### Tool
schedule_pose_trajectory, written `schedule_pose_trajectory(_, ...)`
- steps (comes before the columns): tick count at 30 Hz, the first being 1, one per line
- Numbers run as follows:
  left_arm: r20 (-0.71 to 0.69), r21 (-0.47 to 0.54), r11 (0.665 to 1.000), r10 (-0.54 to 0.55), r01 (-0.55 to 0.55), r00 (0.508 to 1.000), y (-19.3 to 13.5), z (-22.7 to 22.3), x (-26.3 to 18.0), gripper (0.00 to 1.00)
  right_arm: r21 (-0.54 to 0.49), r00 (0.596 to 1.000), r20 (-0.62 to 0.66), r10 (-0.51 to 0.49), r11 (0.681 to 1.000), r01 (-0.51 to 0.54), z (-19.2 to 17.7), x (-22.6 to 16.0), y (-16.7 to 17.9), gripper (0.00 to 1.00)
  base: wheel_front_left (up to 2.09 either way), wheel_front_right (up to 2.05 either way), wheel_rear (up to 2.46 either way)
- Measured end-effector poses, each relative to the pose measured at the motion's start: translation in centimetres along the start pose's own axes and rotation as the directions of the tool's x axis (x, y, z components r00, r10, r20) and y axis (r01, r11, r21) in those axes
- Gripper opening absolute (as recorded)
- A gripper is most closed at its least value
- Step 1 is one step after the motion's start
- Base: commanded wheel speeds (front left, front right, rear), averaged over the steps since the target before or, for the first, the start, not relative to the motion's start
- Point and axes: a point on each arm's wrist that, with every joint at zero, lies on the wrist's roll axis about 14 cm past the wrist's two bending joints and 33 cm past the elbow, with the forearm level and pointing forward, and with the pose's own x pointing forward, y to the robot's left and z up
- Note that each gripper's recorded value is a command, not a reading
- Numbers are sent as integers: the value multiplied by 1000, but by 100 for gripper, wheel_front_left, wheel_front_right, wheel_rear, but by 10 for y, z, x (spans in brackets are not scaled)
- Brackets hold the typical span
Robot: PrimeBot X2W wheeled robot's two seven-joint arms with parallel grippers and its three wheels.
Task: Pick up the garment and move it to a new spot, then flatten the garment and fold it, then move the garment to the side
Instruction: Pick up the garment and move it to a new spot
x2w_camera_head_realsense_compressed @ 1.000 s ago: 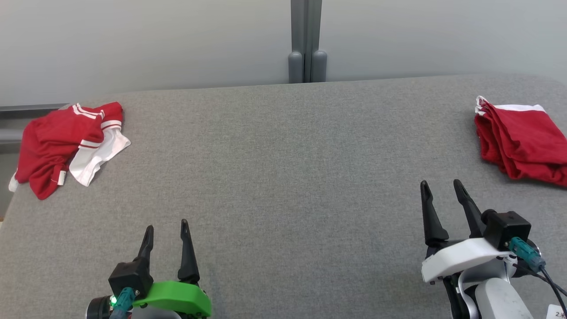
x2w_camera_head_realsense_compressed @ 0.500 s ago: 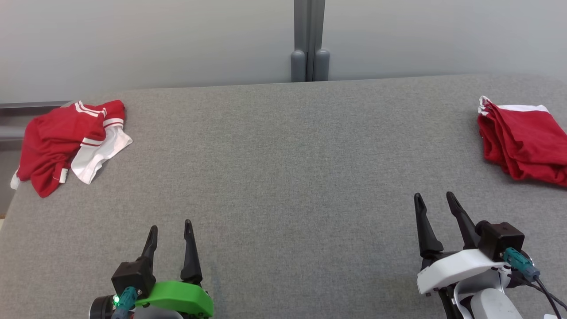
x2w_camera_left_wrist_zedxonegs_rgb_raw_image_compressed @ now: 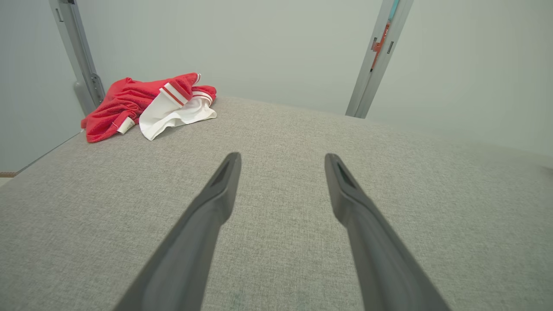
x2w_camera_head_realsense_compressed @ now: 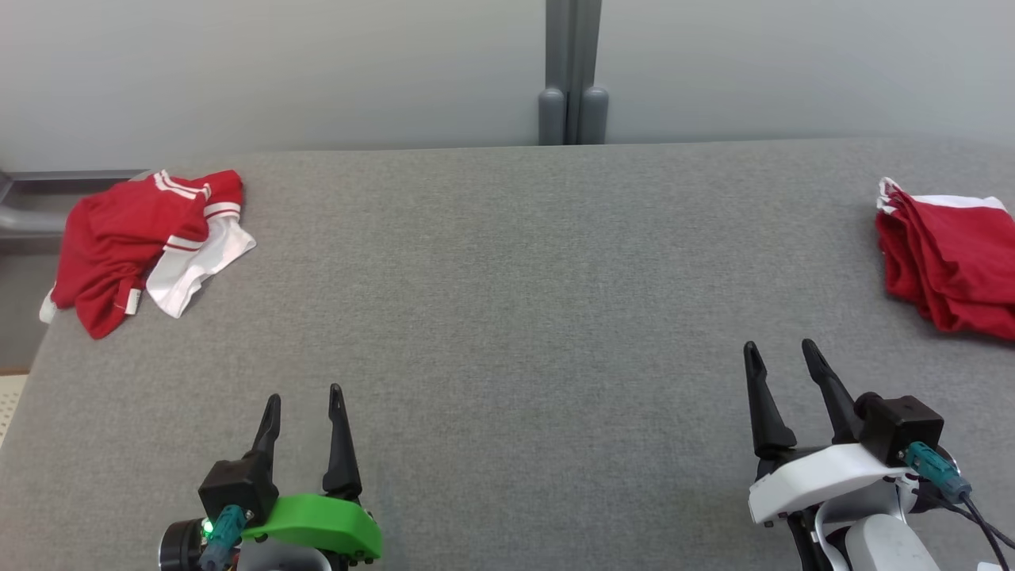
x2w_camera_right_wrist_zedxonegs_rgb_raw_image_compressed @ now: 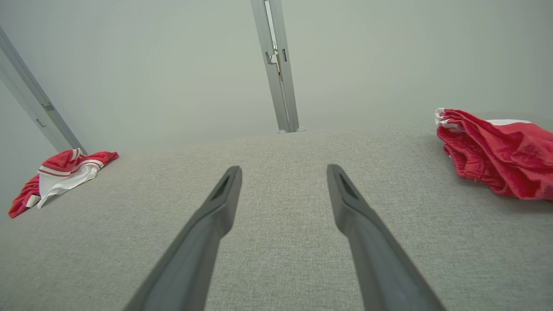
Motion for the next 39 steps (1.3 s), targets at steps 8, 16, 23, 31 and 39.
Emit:
schedule_pose_trajectory(8,39,7,995,103,-103,994,35,12,-18,100,10,993,-5,117,993,-117,-4,18,38,100,0,0,0)
schedule_pose_trajectory(16,92,3,959,282,-283,955,92,28,-56,100,37,953,-45,299,954,-298,-20,37,104,100,0,0,0)
schedule_pose_trajectory(23,155,-25,887,460,-462,874,141,46,-101,100,55,867,-54,495,869,-492,-25,46,180,100,0,0,0)
schedule_pose_trajectory(31,167,-36,845,532,-534,830,158,48,-124,100,73,818,-81,570,821,-566,-36,47,212,100,0,0,0)
schedule_pose_trajectory(39,188,-37,854,516,-519,836,155,56,-121,100,74,829,-87,552,834,-547,-40,50,205,100,0,0,0)
